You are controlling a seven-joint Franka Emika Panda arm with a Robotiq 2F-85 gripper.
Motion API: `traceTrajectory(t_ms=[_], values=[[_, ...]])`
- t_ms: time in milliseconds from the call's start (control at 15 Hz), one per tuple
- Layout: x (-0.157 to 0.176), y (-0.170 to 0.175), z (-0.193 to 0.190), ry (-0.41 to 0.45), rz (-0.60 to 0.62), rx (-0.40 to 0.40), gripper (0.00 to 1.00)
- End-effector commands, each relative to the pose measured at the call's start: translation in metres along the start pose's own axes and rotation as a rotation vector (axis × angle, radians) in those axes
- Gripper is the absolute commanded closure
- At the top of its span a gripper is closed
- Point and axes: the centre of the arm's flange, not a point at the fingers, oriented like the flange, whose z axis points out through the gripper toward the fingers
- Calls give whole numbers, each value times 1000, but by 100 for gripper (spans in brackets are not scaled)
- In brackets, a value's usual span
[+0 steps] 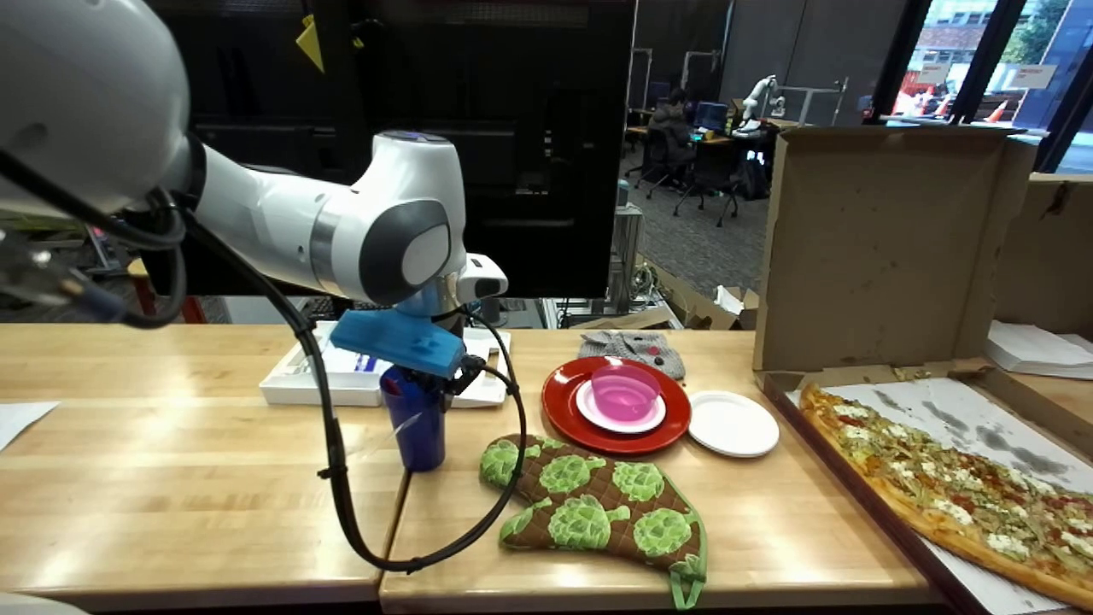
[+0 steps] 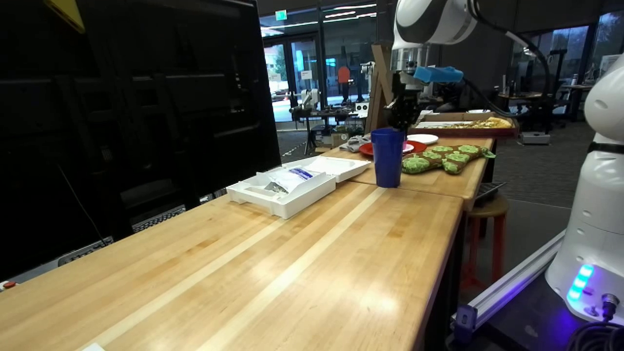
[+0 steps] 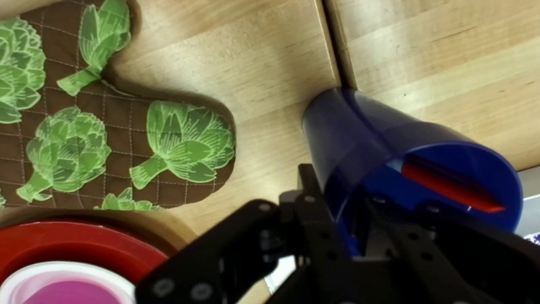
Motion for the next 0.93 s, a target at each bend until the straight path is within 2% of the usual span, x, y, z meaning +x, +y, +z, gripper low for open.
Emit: traceTrajectory(t_ms=[0,467,867], values=[[5,4,-8,-4,21,-13,100],[10,16,-21,-6,53,2,98],[29,36,-53,-12,101,28,98]])
